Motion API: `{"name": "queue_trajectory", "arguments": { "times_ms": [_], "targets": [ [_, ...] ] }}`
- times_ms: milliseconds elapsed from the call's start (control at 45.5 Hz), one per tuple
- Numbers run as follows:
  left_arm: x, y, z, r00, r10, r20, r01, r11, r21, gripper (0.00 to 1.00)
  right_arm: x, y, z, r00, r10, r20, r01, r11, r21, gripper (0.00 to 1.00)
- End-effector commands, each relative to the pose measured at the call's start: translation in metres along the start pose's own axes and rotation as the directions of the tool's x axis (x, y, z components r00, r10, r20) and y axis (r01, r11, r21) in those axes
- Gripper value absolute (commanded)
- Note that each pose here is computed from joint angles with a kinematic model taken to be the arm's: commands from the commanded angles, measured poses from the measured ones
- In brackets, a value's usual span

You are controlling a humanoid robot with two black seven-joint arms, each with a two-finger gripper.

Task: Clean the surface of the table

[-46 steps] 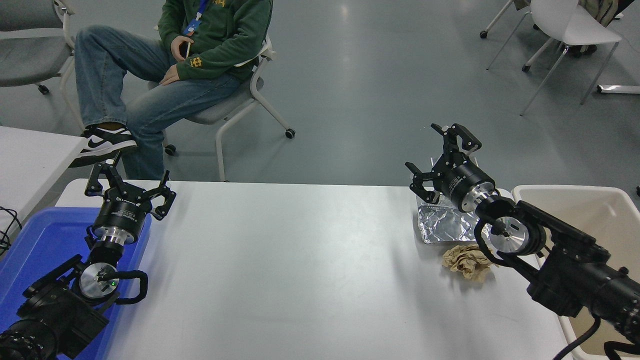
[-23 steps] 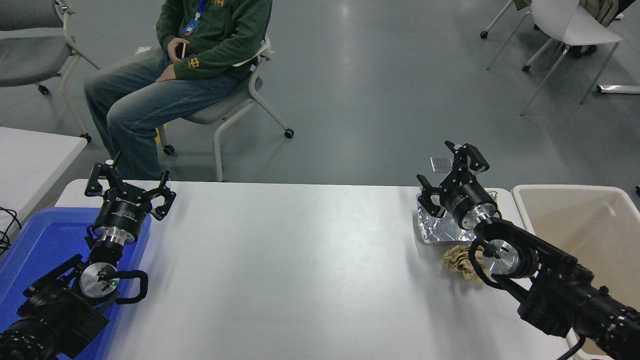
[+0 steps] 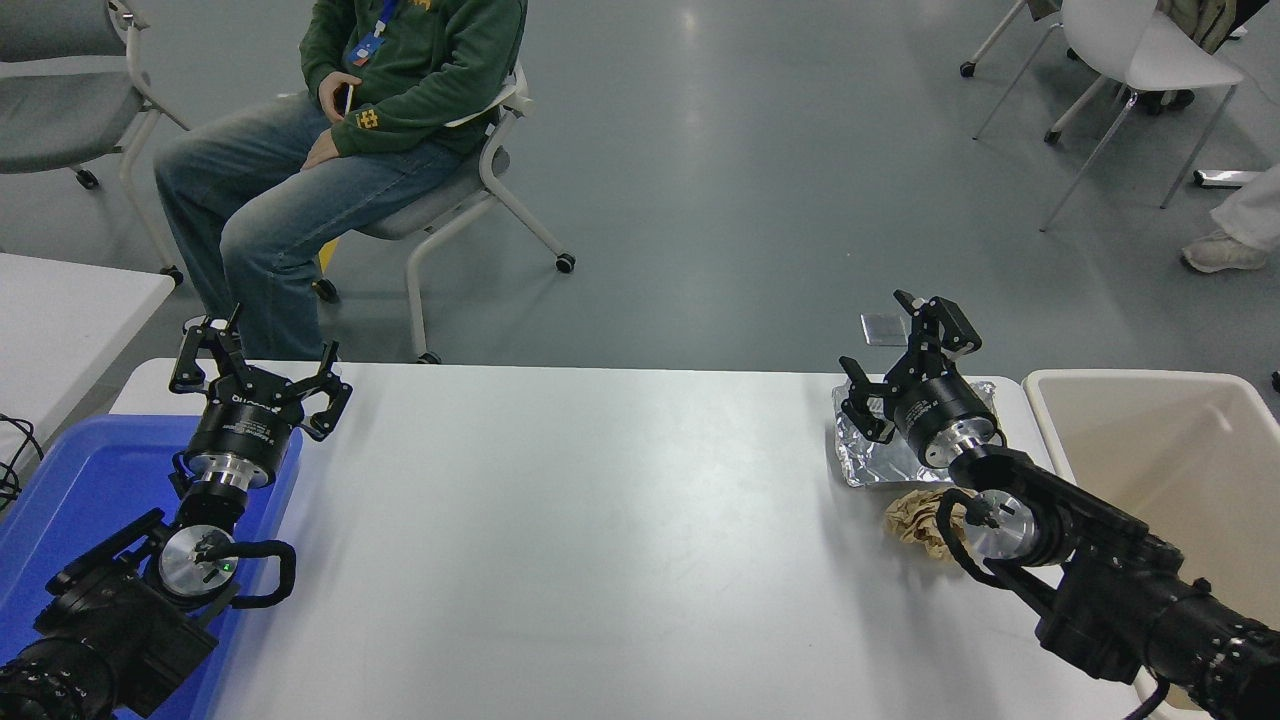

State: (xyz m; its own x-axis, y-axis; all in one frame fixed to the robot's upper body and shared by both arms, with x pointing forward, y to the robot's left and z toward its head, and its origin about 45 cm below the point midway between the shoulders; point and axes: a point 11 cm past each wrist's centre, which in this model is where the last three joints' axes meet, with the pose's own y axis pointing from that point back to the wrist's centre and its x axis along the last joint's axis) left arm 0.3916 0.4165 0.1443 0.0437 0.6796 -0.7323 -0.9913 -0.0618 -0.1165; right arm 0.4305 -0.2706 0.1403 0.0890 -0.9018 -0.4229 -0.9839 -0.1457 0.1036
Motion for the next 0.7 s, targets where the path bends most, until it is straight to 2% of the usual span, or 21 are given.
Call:
{"name": "queue_trajectory", "arguments": {
  "times_ms": [0, 462, 681],
  "targets": [
    [0.0, 0.0, 0.0, 1.0, 0.001, 0.0, -0.001, 1.0, 0.0, 1.0, 0.001, 0.001, 0.001, 1.0, 0.004, -0.002, -0.004, 1.0, -0.001, 0.99],
    [0.0, 0.0, 0.0, 1.0, -0.001, 0.001, 0.001, 1.0, 0.001, 1.0, 0.0, -0.002, -0.006, 1.0, -0.007, -0.018, 0.007, 1.0, 0.007, 0.99],
    [0.0, 0.0, 0.0, 1.0, -0.001, 0.001, 0.001, 1.0, 0.001, 1.0, -0.008, -0.006, -0.014, 0.981, -0.082, -0.179, 0.083, 0.997, -0.004, 0.99]
  ]
}}
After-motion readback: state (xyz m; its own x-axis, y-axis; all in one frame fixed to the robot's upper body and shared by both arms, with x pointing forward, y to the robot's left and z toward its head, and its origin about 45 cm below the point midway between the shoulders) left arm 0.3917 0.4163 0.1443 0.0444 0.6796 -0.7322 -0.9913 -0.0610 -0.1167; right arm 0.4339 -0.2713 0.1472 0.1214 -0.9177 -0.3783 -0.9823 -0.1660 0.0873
